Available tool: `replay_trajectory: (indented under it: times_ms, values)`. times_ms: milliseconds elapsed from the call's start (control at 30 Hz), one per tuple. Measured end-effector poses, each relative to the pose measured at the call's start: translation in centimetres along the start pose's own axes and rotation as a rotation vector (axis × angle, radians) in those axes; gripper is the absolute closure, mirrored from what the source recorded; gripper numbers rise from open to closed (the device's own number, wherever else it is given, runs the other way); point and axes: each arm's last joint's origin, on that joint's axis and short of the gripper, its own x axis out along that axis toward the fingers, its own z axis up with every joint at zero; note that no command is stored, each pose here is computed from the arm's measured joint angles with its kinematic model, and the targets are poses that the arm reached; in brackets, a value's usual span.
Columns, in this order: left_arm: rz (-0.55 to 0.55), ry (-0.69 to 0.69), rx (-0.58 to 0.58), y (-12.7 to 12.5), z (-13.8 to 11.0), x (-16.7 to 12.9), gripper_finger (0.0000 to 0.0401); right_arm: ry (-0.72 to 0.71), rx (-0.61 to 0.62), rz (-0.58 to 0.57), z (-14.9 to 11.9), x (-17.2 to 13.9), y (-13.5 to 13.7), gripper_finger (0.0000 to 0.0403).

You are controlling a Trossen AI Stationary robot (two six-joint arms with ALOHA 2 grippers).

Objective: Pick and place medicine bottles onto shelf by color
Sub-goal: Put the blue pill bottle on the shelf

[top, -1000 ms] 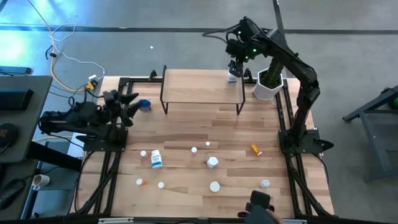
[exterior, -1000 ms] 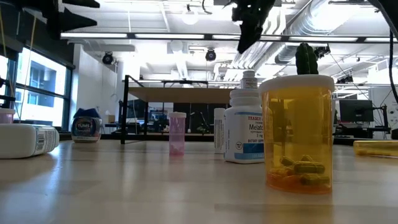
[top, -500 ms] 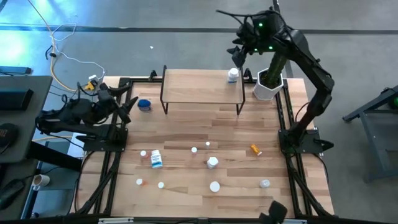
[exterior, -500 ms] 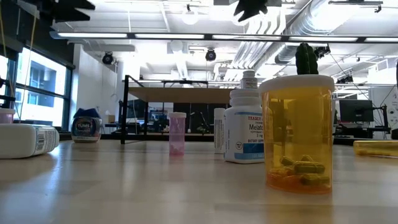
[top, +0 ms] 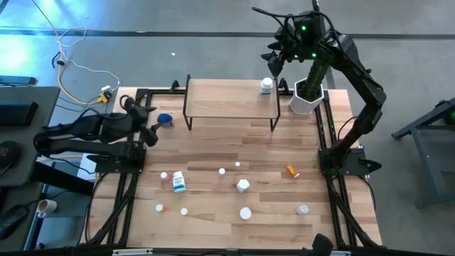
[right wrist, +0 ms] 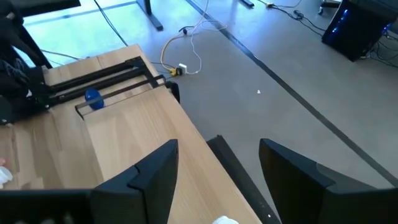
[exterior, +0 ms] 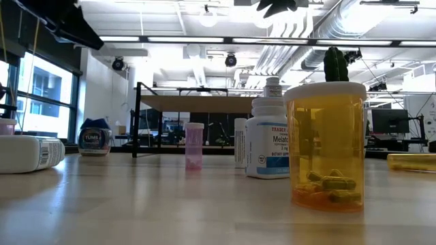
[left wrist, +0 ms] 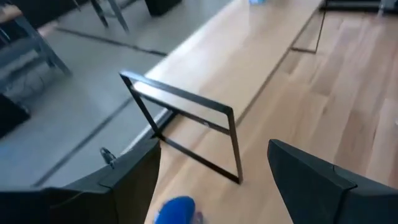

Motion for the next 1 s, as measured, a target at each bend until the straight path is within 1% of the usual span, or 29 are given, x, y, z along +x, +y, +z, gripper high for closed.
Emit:
replay_trajectory:
  times_ms: [133,267,400,567,700,867,1000]
  values:
    - [-0.036,0.100,-0.013,-0.3,0.5,1.3,0.0119,0.014,-0.019,0.002,-0.1,0.0,0.0,0.0187]
    - [-0.012,0.173,-0.039,0.2,1.4,2.1,0.0119,0.033,-0.017,0.004,-0.3,0.0,0.0,0.0187]
    - [0.005,0.259,-0.026,1.1,2.1,2.7,0.0119,0.061,-0.015,0.008,-0.6,0.0,0.1,0.0187]
    - [0.012,0.375,-0.022,2.4,2.3,3.6,0.0119,0.074,-0.034,0.010,-0.7,0.0,0.1,0.0187]
    - [0.006,0.483,-0.016,3.2,1.9,4.9,0.0119,0.078,-0.040,0.011,-0.8,0.0,0.1,0.0187]
    - [-0.017,0.601,0.050,4.0,1.4,7.0,0.0119,0.078,-0.040,0.011,-0.8,0.0,0.1,0.0187]
    - [-0.066,0.659,0.149,4.2,1.1,8.3,0.0119,0.078,-0.032,0.011,-0.8,0.0,0.1,0.0187]
